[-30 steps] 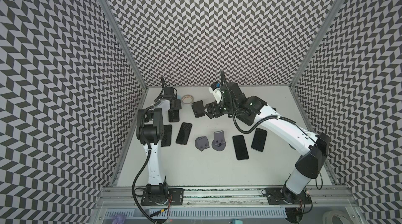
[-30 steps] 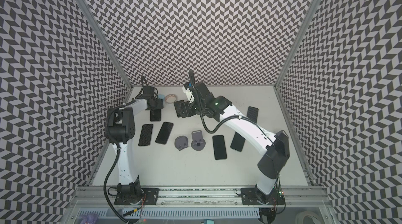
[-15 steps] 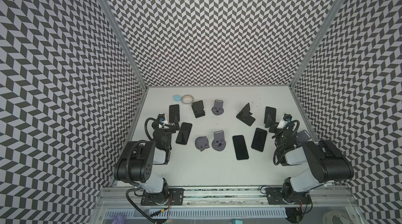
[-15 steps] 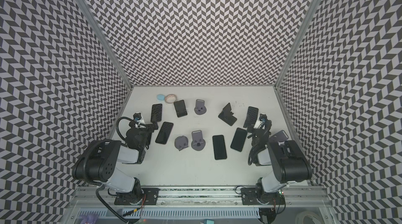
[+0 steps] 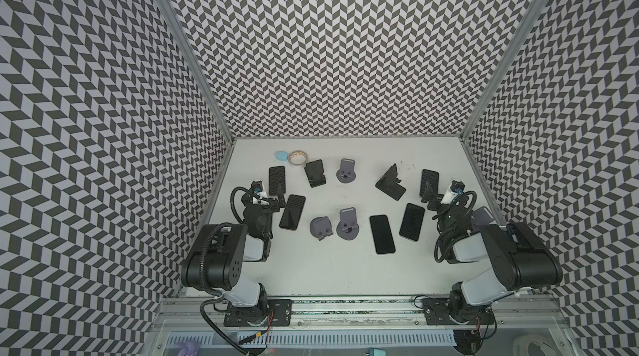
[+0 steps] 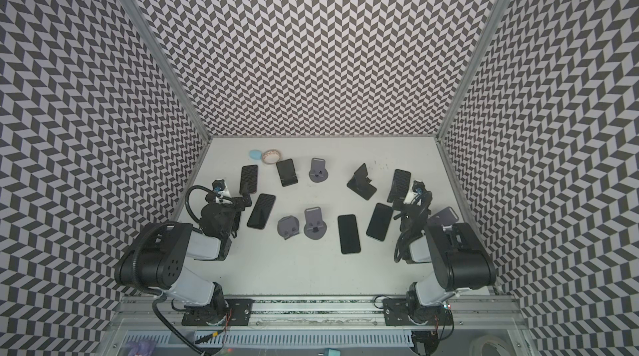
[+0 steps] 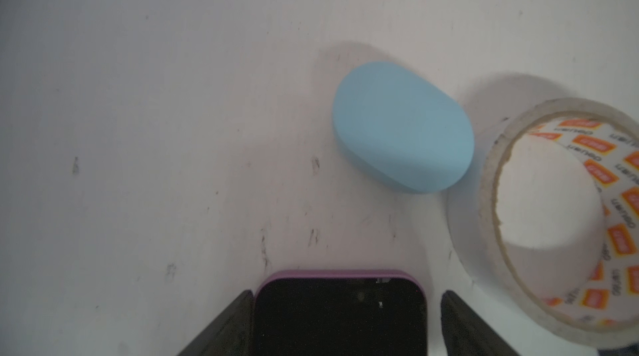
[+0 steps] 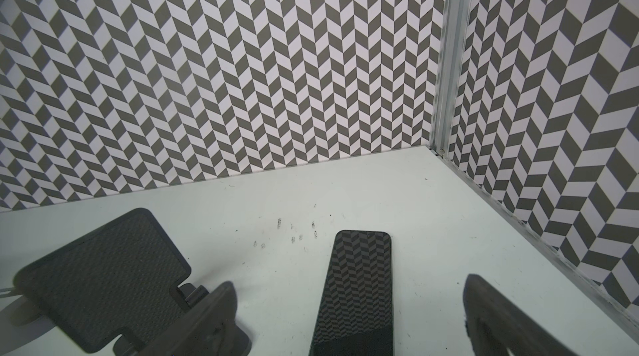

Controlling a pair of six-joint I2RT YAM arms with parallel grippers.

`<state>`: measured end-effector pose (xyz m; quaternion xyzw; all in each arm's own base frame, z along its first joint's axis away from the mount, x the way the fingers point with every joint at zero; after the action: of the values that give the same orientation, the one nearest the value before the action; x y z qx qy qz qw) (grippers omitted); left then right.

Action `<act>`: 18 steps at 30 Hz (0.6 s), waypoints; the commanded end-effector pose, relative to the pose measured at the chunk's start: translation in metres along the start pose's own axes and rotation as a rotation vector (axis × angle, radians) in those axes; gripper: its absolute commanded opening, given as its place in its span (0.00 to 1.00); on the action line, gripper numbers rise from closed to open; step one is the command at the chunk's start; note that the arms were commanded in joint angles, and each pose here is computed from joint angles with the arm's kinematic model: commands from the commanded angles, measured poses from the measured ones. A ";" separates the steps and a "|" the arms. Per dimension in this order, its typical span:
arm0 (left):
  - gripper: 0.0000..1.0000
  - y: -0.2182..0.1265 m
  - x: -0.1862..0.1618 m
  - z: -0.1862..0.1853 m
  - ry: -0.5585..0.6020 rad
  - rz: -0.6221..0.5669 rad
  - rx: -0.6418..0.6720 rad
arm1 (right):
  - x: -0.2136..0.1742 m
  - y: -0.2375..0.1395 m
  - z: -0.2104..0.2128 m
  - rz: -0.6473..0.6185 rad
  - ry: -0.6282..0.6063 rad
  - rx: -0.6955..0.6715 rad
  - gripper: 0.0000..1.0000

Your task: Remove the phone from the phone stand

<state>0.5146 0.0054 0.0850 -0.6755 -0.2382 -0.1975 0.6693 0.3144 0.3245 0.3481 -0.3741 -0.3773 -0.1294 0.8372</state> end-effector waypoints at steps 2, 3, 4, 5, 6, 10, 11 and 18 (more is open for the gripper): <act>0.86 -0.023 -0.004 0.001 -0.031 0.025 -0.032 | 0.041 -0.025 0.004 -0.143 -0.020 -0.005 0.84; 0.86 -0.029 0.001 0.002 -0.033 0.004 -0.031 | 0.046 -0.030 0.002 -0.165 -0.015 -0.015 0.84; 0.87 -0.035 0.006 0.002 -0.033 -0.014 -0.030 | 0.051 -0.035 0.000 -0.184 -0.010 -0.026 0.85; 0.87 -0.042 0.011 0.003 -0.034 -0.037 -0.029 | 0.056 -0.040 -0.004 -0.206 -0.003 -0.041 0.85; 0.87 -0.050 0.018 0.004 -0.033 -0.064 -0.027 | 0.062 -0.047 -0.009 -0.231 0.010 -0.057 0.85; 0.88 -0.086 0.042 0.007 -0.026 -0.179 -0.008 | 0.080 -0.073 -0.039 -0.327 0.056 -0.149 0.86; 0.88 -0.097 0.047 0.008 -0.023 -0.216 -0.003 | 0.083 -0.082 -0.051 -0.357 0.069 -0.179 0.87; 0.90 -0.177 0.048 0.017 0.008 -0.608 0.087 | 0.065 -0.143 -0.189 -0.665 0.204 -0.579 0.91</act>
<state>0.4613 0.0151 0.2320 -0.6070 -0.3725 -0.3236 0.6229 0.3802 0.1456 0.3867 -0.4352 -0.3459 -0.4153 0.7201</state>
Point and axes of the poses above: each gripper's point midway between its finger pads, its own y axis out along the fingers, its own z axis along the line the jaws close on, x = y × z, the point moved 6 cm from there along -y, back along the fingers, and after that the axes turned 6 degrees about y, right-handed, at the moved point
